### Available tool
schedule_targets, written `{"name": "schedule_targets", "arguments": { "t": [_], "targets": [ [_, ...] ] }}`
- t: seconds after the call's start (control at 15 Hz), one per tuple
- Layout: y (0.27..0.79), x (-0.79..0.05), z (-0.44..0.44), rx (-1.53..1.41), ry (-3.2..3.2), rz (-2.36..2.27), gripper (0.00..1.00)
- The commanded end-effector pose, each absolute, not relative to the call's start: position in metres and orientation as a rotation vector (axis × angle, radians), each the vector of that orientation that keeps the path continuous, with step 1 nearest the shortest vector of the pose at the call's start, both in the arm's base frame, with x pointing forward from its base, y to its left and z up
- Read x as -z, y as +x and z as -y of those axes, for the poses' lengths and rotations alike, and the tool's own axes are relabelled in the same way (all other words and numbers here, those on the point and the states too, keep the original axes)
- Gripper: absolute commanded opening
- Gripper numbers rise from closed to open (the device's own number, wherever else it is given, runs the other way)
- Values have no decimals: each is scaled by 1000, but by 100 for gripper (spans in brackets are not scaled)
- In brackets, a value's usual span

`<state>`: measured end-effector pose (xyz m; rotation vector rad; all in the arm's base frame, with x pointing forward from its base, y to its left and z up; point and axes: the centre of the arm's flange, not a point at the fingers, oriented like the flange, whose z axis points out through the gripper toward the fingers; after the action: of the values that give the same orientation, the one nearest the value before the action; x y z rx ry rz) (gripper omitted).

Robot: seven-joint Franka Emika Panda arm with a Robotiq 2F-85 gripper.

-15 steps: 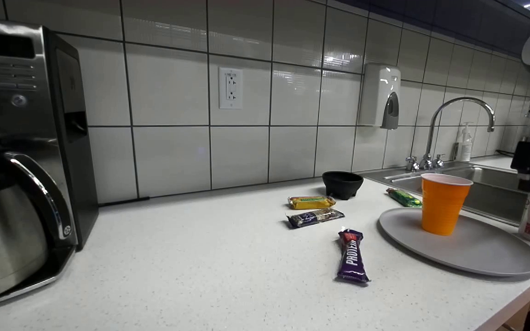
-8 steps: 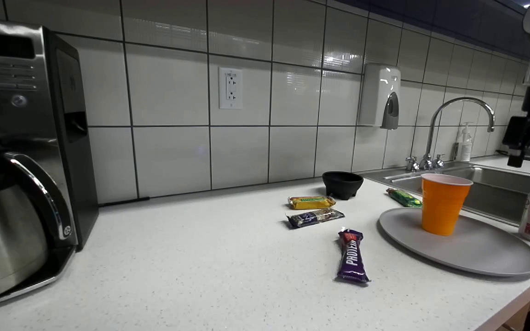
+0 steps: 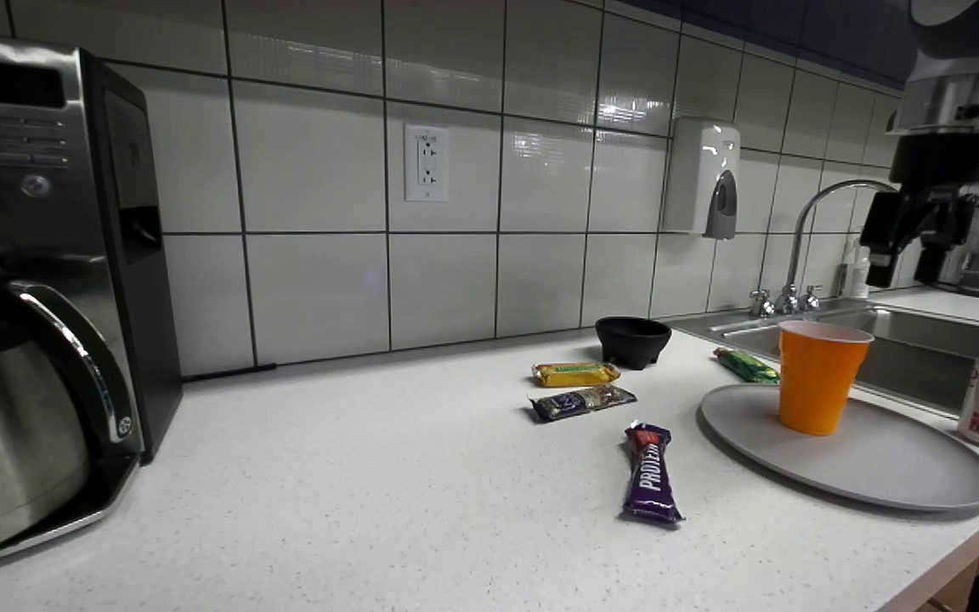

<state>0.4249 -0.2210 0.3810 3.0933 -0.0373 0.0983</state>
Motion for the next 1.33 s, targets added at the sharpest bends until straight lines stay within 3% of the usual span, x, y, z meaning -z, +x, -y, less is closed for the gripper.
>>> {"name": "schedule_targets", "arguments": {
  "t": [0.0,1.27],
  "targets": [
    [440,-380,186,-79,3107,-47,100],
    [460,-315,102,48,3183,-238,100]
  ]
}}
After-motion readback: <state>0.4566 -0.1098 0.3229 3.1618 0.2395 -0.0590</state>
